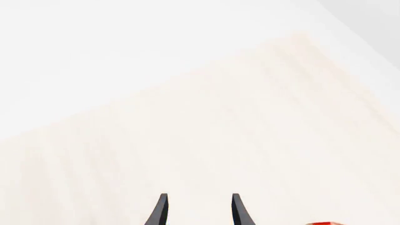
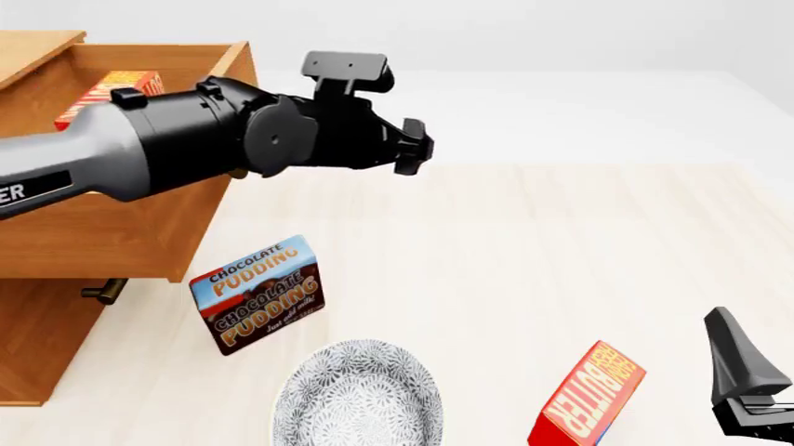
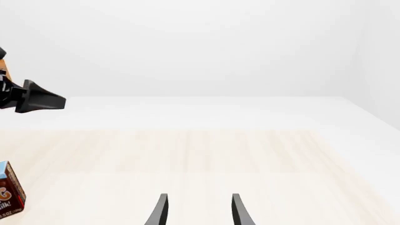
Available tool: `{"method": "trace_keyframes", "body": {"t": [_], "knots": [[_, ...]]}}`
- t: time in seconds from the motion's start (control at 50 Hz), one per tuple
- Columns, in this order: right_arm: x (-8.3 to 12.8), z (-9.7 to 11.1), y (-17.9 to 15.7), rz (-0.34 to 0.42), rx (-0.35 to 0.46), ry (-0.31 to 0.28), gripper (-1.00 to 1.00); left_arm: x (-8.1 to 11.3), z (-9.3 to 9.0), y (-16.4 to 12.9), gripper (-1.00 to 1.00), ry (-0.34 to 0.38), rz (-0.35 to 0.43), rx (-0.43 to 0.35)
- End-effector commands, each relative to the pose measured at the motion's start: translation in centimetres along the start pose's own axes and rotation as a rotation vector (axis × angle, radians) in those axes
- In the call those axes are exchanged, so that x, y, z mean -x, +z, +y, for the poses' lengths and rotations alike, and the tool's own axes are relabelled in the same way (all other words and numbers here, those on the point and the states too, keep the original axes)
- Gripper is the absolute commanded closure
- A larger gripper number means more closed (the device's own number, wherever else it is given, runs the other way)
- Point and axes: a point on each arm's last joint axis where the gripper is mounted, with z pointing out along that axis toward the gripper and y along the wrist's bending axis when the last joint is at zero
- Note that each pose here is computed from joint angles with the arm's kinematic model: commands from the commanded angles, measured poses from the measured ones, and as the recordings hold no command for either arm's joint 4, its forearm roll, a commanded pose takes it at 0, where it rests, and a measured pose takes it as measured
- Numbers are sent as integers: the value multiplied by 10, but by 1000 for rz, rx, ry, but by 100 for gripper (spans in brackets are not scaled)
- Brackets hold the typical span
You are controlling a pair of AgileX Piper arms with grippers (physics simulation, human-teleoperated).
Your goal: Put the butter at the front in the top drawer of the cabinet and close it.
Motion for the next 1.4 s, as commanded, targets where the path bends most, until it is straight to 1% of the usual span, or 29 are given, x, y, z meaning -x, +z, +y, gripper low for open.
{"method": "trace_keyframes", "body": {"t": [0.02,0.14,0.18,0.26,0.3,0.34,0.38,0.4,0.42,0.5,0.6,0.78,0.96,0.98,1.06,1.1,1.4], "knots": [[0,0,0,0,0,-1,-100,-7,15,4,-100,-15,8,31],[0,0,0,0,0,0,-100,-11,27,7,-100,-18,19,57],[0,0,0,0,0,-1,-100,-14,35,10,-100,-11,34,75],[0,0,0,0,0,-1,-100,-17,37,12,-100,-19,35,78],[0,0,0,0,0,-1,-100,-18,42,14,-100,-19,42,89],[0,0,0,0,0,0,-100,-19,42,13,-100,-21,39,89],[0,0,0,0,0,-1,-100,-18,47,8,-100,-25,35,100],[0,0,0,0,0,-1,-100,-19,46,9,-100,-26,34,99],[0,0,0,0,0,-1,-100,-20,50,10,-100,-30,38,107],[0,0,0,0,0,0,-100,-20,53,8,-100,-33,34,112],[0,0,0,0,0,-1,-100,-22,60,5,-100,-39,37,128],[0,0,0,0,0,0,-100,-26,73,-5,-100,-58,33,159],[0,0,0,0,0,0,-100,-30,80,-10,-100,-69,32,176],[0,0,0,0,0,0,-100,-31,84,-12,-100,-71,33,185],[0,0,0,0,0,-1,-100,-32,88,-16,-100,-75,32,195],[0,0,0,0,0,0,-100,-32,88,-17,-100,-79,31,195],[0,0,0,0,0,-1,-100,-33,109,-44,-100,-102,13,256]]}}
